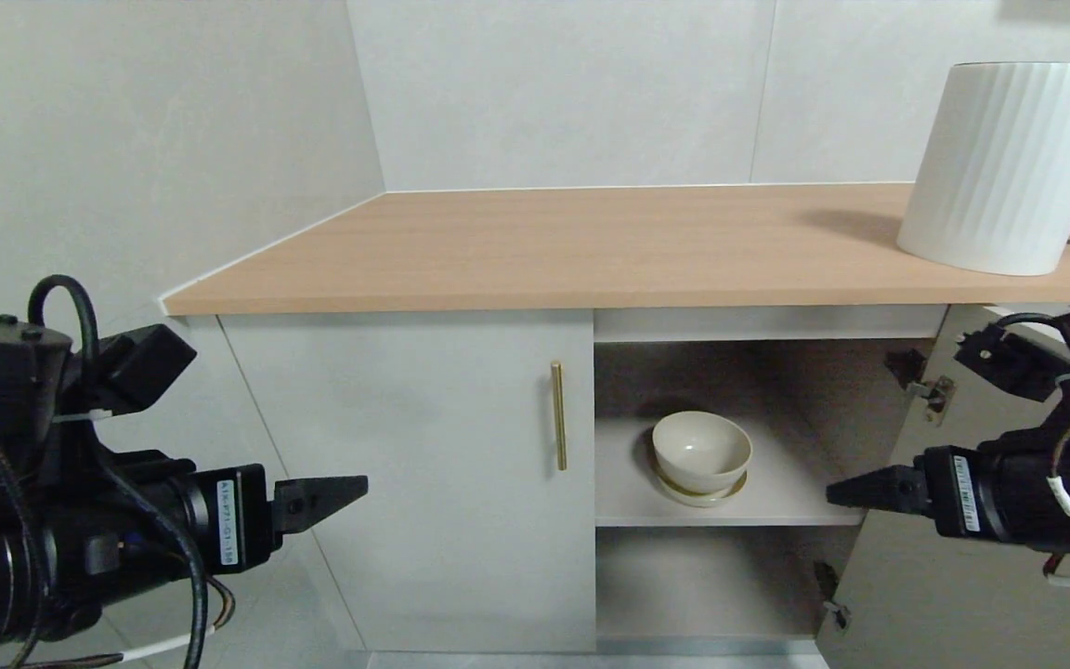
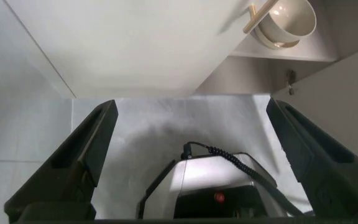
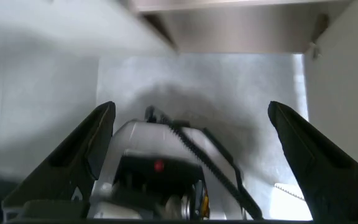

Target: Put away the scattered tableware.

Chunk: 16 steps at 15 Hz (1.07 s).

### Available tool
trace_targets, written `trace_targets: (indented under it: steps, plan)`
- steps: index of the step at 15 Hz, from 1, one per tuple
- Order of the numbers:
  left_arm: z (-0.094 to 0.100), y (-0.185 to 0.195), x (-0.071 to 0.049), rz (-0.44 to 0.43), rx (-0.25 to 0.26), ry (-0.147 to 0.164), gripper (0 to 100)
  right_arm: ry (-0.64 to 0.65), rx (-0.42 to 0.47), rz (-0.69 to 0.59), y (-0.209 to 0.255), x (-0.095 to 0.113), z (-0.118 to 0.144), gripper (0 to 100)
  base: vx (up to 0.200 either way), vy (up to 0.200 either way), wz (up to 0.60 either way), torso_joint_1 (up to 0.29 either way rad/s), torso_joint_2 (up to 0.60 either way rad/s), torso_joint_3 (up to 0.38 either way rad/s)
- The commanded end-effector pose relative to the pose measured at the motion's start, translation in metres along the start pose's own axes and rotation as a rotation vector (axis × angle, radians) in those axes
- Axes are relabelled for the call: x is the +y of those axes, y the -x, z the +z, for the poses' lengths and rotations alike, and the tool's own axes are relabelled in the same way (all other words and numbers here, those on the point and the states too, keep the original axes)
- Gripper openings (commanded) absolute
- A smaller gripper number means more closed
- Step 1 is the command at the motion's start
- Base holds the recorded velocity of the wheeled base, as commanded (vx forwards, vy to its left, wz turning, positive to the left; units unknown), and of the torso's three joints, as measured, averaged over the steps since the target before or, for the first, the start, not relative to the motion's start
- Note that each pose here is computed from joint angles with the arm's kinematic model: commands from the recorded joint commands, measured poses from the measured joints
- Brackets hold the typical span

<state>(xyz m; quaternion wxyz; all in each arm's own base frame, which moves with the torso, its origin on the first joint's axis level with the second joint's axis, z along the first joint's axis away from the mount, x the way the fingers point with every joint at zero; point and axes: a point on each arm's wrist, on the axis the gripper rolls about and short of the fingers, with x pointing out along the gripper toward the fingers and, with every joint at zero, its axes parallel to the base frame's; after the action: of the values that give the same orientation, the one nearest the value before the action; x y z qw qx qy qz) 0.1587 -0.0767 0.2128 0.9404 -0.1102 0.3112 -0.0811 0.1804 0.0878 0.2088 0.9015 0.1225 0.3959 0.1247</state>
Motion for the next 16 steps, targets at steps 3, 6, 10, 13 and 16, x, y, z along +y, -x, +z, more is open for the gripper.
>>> trace_targets:
  steps: [3, 6, 10, 13, 16]
  plan:
    - [-0.0001, -0.0028, 0.0005, 0.009, 0.006, 0.000, 100, 0.027, -0.037, 0.040, 0.0201, 0.0018, -0.0096, 100, 0.000, 0.000, 0.00, 0.000, 0.00, 0.000]
    - [-0.0014, -0.0065, 0.0004, 0.014, 0.020, 0.000, 100, 0.027, -0.017, 0.030, 0.0179, 0.0012, -0.0109, 100, -0.133, 0.000, 0.00, 0.003, 0.00, 0.002]
    - [-0.0029, -0.0085, 0.0007, 0.018, 0.030, -0.001, 100, 0.071, 0.048, -0.002, 0.0139, -0.0010, -0.0158, 100, -0.200, 0.000, 0.00, 0.005, 0.00, -0.001]
    - [-0.0034, -0.0086, 0.0006, 0.018, 0.031, -0.002, 100, 0.072, 0.046, -0.002, 0.0146, -0.0012, -0.0162, 100, -0.200, 0.000, 0.00, 0.002, 0.01, 0.004]
    - [-0.0033, -0.0082, 0.0006, 0.017, 0.030, -0.002, 100, 0.072, 0.039, 0.001, 0.0164, -0.0011, -0.0159, 100, -0.200, 0.000, 0.00, 0.005, 0.00, 0.001]
